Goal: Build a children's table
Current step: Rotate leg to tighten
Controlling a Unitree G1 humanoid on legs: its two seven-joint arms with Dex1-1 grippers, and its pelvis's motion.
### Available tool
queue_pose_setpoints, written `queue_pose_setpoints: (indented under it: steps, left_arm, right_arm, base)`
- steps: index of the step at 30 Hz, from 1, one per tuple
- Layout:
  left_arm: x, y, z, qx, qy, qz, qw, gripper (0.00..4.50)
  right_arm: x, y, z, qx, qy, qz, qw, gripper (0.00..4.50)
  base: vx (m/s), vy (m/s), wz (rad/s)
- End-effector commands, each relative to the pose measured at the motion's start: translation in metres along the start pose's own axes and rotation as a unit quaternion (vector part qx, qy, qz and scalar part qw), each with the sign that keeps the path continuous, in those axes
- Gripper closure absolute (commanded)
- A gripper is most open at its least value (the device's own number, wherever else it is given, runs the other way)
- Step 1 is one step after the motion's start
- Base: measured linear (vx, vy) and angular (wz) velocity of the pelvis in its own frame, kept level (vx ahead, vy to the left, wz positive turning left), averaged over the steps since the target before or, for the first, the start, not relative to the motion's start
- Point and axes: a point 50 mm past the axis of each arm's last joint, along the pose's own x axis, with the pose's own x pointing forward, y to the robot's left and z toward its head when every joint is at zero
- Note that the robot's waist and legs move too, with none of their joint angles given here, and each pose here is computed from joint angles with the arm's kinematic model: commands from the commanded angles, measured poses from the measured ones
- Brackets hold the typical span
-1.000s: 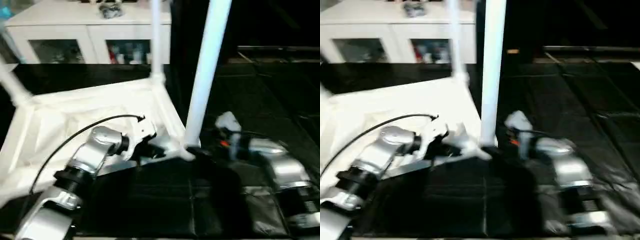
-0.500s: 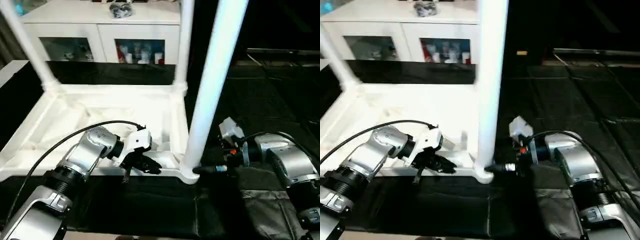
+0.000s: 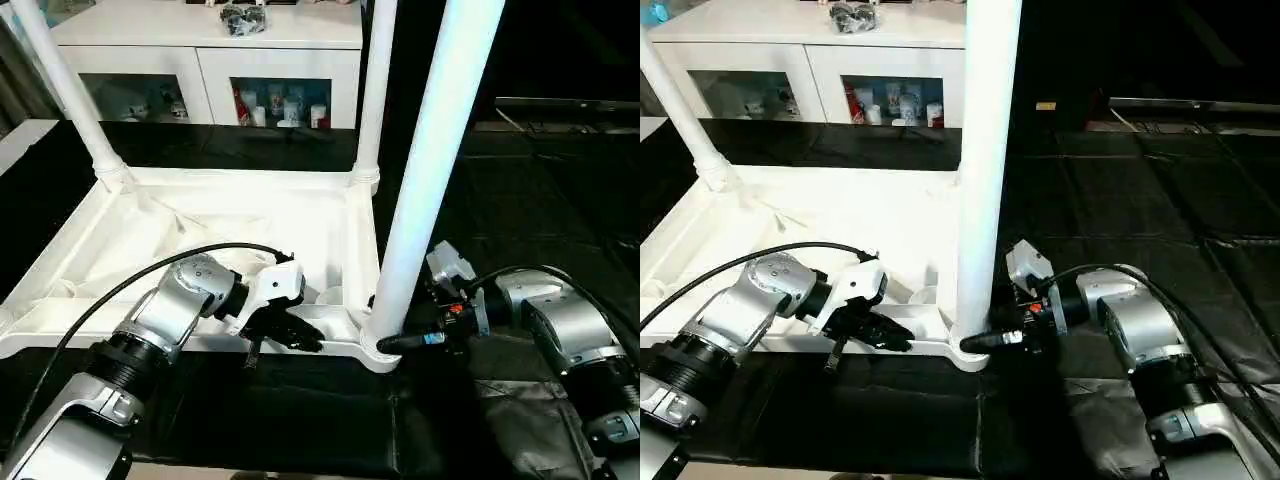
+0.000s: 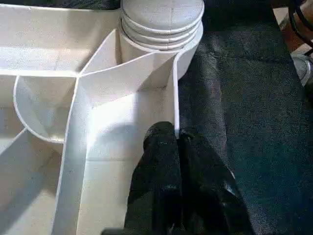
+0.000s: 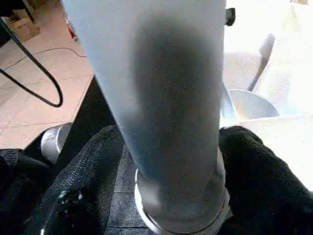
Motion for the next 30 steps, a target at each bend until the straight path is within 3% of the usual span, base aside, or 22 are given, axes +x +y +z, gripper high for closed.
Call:
queue_pose_setpoints:
  steps: [1,10,16,17,21,23,28,30]
  left_arm:
    - [0.004,-0.004,0.010,0.033,-0.010,-0.028,0.999,4.50]
    - [0.003,-0.002,0.010,0.029,-0.013,-0.021,0.999,4.50]
    - [0.005,0.004,0.016,0.004,-0.048,0.017,0.999,4.50]
    - [0.008,0.010,0.019,-0.015,-0.064,0.053,0.996,4.50]
    - [0.020,0.026,0.030,-0.066,-0.094,0.154,0.981,4.50]
    - [0.021,0.027,0.031,-0.072,-0.095,0.163,0.979,4.50]
    - [0.038,0.043,0.050,-0.125,-0.116,0.264,0.949,4.50]
    - [0.040,0.045,0.054,-0.128,-0.119,0.278,0.944,4.50]
  right_arm:
    - [0.000,-0.001,0.008,-0.012,-0.004,0.009,1.000,1.57]
    - [0.001,-0.001,0.008,-0.009,-0.007,0.017,1.000,2.35]
    - [0.008,0.000,0.007,0.004,-0.025,-0.007,1.000,2.47]
    - [0.013,-0.004,0.003,0.016,-0.024,-0.047,0.998,2.48]
    - [0.042,-0.012,-0.004,0.051,-0.052,-0.166,0.983,2.52]
    - [0.046,-0.013,-0.004,0.056,-0.054,-0.179,0.981,2.52]
    - [0.087,-0.031,0.011,0.110,-0.082,-0.313,0.940,2.54]
    - [0.093,-0.032,0.016,0.111,-0.087,-0.327,0.934,2.54]
  base:
    - [0.000,0.000,0.00]
    - [0.000,0.000,0.00]
    - [0.000,0.000,0.00]
    - [0.000,0.000,0.00]
    - [0.000,0.000,0.00]
    - [0.000,0.000,0.00]
    - [0.000,0.000,0.00]
    - [0.000,0.000,0.00]
